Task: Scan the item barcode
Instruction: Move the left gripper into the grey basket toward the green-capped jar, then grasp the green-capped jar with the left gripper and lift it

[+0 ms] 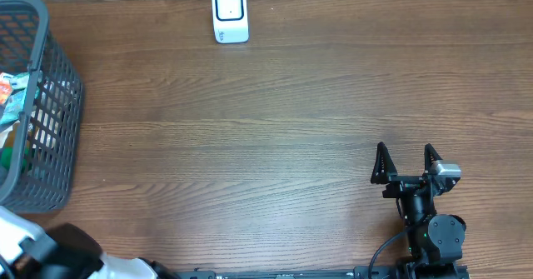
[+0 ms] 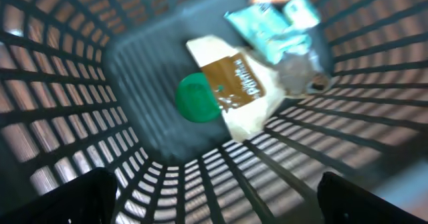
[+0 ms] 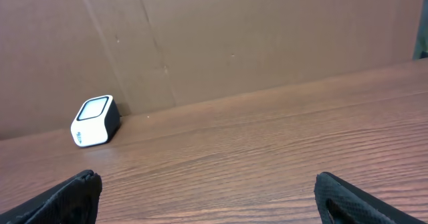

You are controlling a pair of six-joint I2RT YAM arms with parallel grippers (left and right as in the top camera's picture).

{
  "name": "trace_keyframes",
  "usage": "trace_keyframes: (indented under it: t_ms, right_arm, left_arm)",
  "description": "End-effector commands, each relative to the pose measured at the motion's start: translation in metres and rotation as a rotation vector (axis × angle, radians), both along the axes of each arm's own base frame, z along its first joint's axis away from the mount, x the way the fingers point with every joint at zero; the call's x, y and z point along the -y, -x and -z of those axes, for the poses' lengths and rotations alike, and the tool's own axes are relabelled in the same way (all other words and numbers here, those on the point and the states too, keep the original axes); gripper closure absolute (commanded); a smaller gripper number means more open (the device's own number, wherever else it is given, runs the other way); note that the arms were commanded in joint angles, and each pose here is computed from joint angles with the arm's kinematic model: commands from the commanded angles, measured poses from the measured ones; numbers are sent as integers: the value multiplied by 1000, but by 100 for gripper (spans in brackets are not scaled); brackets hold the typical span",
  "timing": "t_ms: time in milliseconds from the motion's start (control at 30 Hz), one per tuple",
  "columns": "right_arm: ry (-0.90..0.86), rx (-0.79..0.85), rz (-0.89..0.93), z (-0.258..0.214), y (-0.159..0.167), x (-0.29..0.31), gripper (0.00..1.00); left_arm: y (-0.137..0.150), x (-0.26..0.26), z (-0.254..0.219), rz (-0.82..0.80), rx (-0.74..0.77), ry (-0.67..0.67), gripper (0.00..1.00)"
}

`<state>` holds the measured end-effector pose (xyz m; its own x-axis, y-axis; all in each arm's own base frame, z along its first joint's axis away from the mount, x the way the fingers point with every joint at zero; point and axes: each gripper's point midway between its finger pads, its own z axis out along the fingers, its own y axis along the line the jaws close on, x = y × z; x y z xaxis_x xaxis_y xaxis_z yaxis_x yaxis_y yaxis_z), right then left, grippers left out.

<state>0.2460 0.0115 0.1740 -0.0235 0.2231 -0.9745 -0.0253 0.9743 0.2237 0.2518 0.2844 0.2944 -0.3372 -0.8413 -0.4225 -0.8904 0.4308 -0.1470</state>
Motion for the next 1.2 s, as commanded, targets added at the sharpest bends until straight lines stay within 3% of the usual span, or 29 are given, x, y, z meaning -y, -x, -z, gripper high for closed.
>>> trace_keyframes:
  t_ms: [0, 433, 667, 1167]
  right_arm:
    - [1, 1, 5, 2, 0, 1, 0]
    - [1, 1, 5, 2, 0, 1, 0]
    - [1, 1, 5, 2, 0, 1, 0]
    - [1, 1, 5, 2, 0, 1, 0]
  left_arm:
    - [-1, -13, 33, 29, -64, 59, 1]
    - [2, -29, 142, 173, -198, 141, 1]
    - [-1, -34, 183, 189, -257, 211, 7]
    - [-26, -44, 205, 247, -184, 209, 6]
